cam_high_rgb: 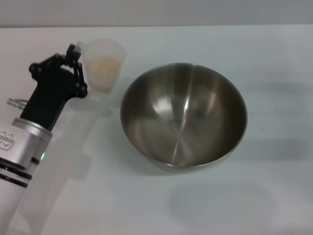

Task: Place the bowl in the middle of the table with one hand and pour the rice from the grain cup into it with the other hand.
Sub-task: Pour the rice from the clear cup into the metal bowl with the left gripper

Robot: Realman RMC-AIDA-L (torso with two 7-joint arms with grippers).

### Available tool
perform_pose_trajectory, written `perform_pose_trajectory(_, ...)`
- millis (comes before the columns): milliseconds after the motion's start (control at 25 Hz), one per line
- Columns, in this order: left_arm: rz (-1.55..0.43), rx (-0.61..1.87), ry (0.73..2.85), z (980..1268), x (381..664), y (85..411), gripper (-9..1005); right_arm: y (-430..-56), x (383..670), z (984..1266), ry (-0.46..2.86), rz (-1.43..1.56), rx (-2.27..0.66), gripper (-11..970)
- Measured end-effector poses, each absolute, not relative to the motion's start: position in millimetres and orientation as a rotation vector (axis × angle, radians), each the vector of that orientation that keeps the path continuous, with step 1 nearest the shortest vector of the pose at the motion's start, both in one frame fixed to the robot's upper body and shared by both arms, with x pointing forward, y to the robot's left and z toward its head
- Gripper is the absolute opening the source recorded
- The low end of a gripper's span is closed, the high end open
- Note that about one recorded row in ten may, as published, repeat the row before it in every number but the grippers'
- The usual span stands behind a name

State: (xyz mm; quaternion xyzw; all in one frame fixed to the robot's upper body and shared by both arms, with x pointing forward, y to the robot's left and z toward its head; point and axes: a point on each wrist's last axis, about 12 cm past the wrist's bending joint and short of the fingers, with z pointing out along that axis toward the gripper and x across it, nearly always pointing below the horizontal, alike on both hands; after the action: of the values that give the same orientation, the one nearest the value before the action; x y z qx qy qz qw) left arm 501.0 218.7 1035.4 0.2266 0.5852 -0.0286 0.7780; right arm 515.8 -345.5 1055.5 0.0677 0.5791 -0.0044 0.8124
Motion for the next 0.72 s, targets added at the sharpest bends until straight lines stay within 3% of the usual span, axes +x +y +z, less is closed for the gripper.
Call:
perform_pose_trajectory(280,0.161,0.707,0.991,1060,513,199,38,-344,520,1059,1.225,-0.008,0.137,492)
perform_pose_trajectory(720,0.47,1.081,0.66,1060,508,175,46,-343,522,1061,1.218,-0.003,0.136,492)
